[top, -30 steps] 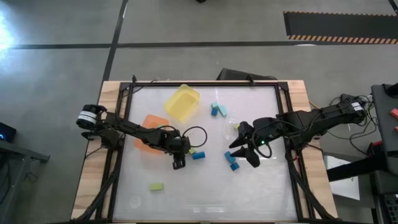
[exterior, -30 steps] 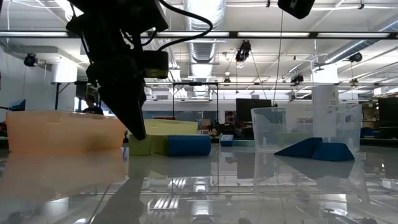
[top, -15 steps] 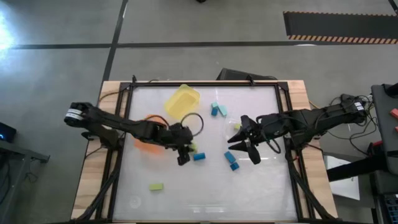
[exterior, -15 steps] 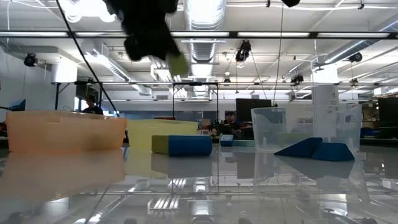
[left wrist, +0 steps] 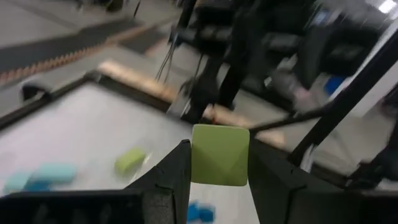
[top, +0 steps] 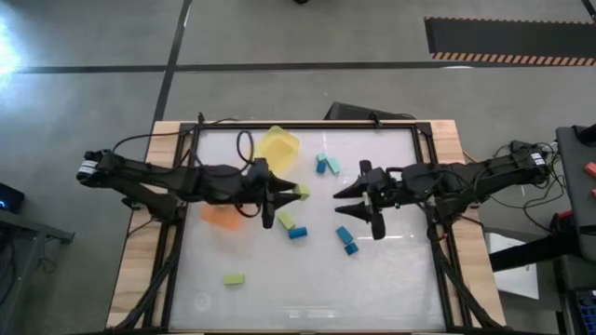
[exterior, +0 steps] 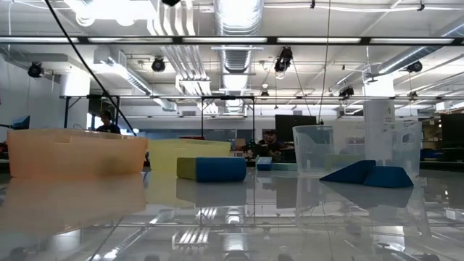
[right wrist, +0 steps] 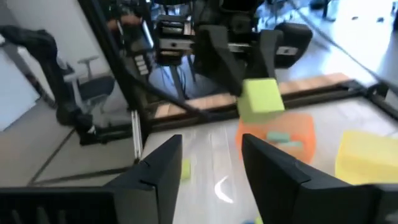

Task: Sort & place blocks by color
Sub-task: Put the green block into the transparent bin

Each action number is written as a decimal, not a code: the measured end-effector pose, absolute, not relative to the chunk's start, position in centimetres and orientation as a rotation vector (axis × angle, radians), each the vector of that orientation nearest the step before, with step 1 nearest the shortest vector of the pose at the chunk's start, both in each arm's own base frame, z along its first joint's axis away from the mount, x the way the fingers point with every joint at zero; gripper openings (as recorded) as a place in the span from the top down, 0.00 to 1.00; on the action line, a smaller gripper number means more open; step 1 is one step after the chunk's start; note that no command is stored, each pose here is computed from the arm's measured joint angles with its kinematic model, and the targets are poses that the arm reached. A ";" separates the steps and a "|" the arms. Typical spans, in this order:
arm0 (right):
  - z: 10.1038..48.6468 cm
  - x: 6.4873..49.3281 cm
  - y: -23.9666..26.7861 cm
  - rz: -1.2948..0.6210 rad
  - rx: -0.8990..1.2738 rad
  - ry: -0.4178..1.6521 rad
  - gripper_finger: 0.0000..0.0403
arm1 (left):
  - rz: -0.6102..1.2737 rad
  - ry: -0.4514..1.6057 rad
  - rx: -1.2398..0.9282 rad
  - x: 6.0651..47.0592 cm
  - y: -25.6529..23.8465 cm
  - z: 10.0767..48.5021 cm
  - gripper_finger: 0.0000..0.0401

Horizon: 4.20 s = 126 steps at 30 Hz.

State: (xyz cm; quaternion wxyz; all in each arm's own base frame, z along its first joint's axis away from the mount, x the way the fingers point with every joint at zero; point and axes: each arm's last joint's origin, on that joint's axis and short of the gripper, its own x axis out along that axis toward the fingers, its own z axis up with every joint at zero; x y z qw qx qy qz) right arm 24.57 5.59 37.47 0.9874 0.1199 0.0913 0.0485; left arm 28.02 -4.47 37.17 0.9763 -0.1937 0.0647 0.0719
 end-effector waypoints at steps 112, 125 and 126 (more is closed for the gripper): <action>29.1 24.6 -4.1 -0.517 0.831 1.241 0.70 | 0.344 0.075 -0.202 21.4 -2.4 40.8 0.34; 22.6 25.8 -6.4 -0.347 0.467 1.676 0.68 | 0.351 0.114 -0.194 18.9 -1.9 41.1 0.34; 22.4 25.8 -6.4 -0.340 0.448 1.681 0.68 | 0.351 0.115 -0.194 18.9 -1.9 41.1 0.34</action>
